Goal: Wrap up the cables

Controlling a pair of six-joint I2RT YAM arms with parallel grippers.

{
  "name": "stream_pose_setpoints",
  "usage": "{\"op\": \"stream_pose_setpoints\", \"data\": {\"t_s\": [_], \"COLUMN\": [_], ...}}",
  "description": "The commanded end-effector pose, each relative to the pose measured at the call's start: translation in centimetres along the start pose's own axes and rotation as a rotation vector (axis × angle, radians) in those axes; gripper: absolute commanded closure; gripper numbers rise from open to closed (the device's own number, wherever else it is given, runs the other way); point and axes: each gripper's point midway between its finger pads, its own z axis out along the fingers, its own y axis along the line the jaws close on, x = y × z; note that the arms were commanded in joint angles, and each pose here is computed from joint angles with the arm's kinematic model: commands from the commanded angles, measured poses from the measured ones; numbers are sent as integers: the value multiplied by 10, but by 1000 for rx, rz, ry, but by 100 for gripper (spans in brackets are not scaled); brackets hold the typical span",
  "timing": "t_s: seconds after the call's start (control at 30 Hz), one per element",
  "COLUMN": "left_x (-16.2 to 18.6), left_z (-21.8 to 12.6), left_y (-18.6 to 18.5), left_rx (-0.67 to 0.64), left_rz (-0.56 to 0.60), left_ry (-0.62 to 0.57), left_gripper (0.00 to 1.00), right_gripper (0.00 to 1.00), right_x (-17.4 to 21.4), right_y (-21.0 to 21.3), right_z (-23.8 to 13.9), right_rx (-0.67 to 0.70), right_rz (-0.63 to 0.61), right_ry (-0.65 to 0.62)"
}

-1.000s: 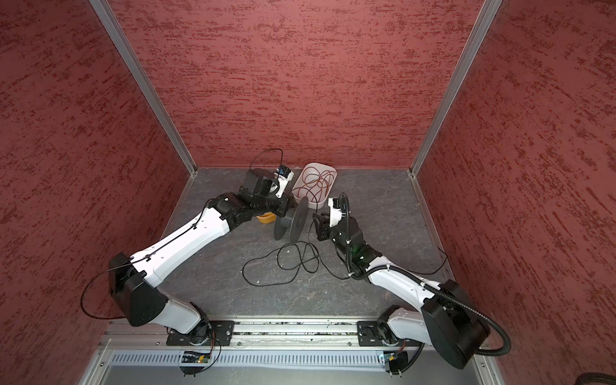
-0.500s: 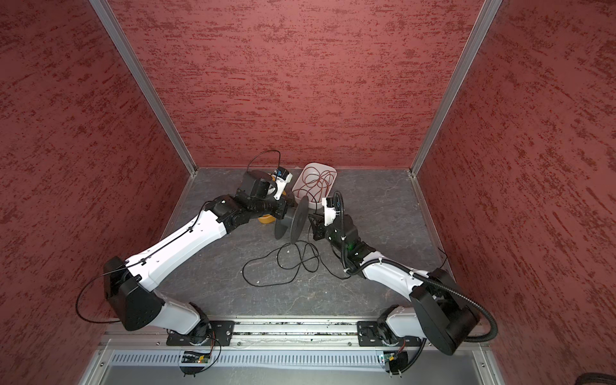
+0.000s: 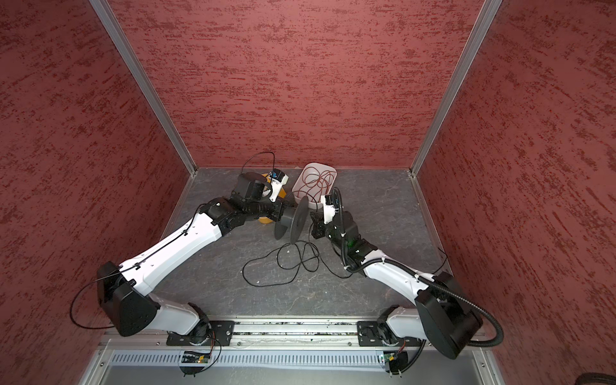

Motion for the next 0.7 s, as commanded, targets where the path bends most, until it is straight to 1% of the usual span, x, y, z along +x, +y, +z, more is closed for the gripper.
{"op": "stream_pose_setpoints", "data": {"t_s": [0.0, 0.1, 0.17, 0.33, 0.4, 0.43, 0.5, 0.6, 0.67], "left_x": [-7, -4, -5, -6, -5, -4, -3, -2, 2], "left_z": [-8, -9, -11, -22, -26, -27, -30, -31, -30], "left_y": [0, 4, 6, 9, 13, 15, 19, 25, 29], "left_rx": [28, 22, 21, 20, 9, 3, -7, -18, -26], "left_rz": [-28, -37, -42, -54, -60, -65, -77, -89, -95], "left_ry": [-35, -33, -37, -59, -63, -64, -67, -76, -71], "left_gripper": [90, 80, 67, 30, 18, 15, 12, 11, 13], "right_gripper": [100, 100, 100, 100, 100, 100, 100, 100, 100], "right_x": [-15, -14, -12, -6, -5, -5, -5, -4, -5], "right_y": [9, 12, 11, 9, 7, 5, 0, -5, -11], "right_z": [-9, -14, -15, -20, -22, -23, -25, -28, -29], "right_rx": [7, 4, 16, 42, 59, 74, 106, 137, 175], "right_rz": [-82, -126, -157, -218, -235, -244, -258, -285, -298], "right_ry": [36, 93, 142, 261, 298, 314, 336, 372, 398]}}
